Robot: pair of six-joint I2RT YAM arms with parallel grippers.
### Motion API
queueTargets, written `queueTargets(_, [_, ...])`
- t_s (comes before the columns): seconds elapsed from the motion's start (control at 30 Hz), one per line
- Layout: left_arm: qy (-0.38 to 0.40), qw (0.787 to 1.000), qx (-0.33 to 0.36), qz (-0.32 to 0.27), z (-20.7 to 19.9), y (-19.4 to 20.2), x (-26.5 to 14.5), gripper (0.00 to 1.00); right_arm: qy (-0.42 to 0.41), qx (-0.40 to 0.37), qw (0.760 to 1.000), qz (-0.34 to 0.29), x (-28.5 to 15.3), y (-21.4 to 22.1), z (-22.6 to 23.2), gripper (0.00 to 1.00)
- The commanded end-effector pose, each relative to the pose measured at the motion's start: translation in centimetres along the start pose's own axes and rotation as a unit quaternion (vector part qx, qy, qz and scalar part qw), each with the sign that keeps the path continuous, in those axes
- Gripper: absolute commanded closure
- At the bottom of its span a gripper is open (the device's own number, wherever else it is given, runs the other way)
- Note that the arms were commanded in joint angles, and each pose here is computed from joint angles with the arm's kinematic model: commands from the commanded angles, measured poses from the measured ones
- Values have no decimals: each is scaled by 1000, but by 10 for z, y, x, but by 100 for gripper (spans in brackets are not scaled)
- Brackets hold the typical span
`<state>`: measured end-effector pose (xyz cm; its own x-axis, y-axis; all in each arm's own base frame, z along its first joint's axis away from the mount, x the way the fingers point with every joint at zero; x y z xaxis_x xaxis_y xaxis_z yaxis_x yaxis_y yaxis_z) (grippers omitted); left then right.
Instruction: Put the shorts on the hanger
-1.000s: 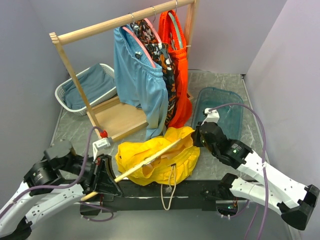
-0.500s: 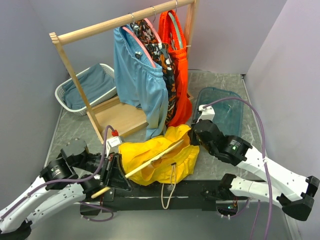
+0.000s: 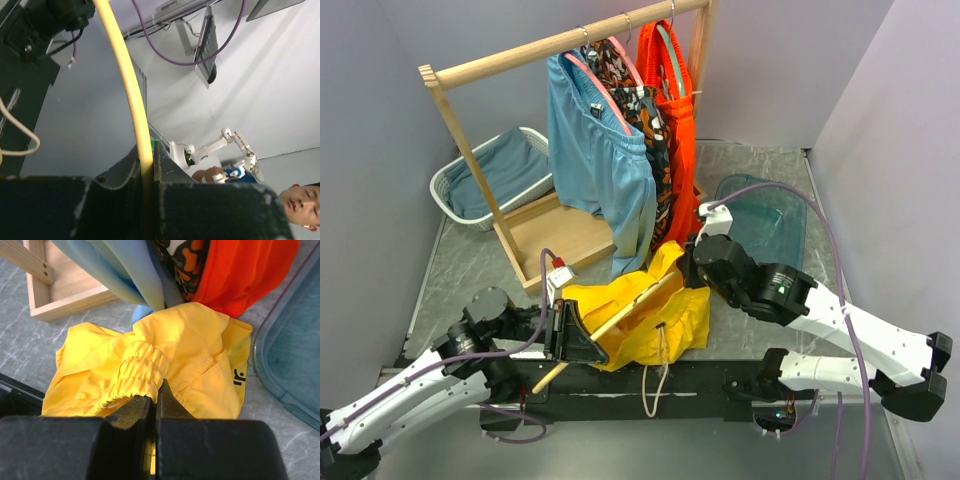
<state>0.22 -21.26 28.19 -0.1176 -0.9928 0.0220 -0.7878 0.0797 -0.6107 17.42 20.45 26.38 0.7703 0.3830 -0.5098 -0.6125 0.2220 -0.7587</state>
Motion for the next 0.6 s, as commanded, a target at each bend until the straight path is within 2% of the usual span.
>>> queueTargets(0.0, [57, 990, 79, -98, -22, -28, 2, 99, -68, 29, 997, -17, -13, -19, 38, 100])
queueTargets(0.17, [71, 988, 74, -118, -7, -19, 11, 99, -124, 33, 992, -5, -22, -22, 68, 100])
queueTargets(0.3, [65, 982, 104, -143, -1, -20, 15, 99, -107, 40, 993, 10, -16, -12, 64, 99])
queueTargets(0.33, [61, 980, 119, -147, 3, -20, 17, 99, -105, 45, 993, 14, -16, -9, 62, 89])
queueTargets(0.4, [59, 978, 126, -157, 6, -20, 18, 99, -110, 60, 992, 24, -19, -1, 57, 75])
queueTargets(0.43, [66, 975, 135, -163, 6, -19, 18, 99, -101, 64, 992, 27, -20, 2, 51, 63])
queueTargets(0.53, [61, 974, 144, -161, 14, -14, 22, 99, -77, 94, 992, 22, -30, 1, 35, 43])
queueTargets(0.57, [55, 976, 144, -155, 18, -12, 25, 99, -75, 103, 992, 20, -32, 0, 32, 40])
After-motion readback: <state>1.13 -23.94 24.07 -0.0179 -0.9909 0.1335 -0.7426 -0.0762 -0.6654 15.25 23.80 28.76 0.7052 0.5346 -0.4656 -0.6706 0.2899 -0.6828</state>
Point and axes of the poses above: each gripper's point midway between its finger pads, its own x axis out along the fingers, its own z axis along the line the jaws close on, y = z × x, the point moved 3 cm from there along -x, back along the fingers, and after that the axes turned 12 degrees about x, right-handed, at the moved point
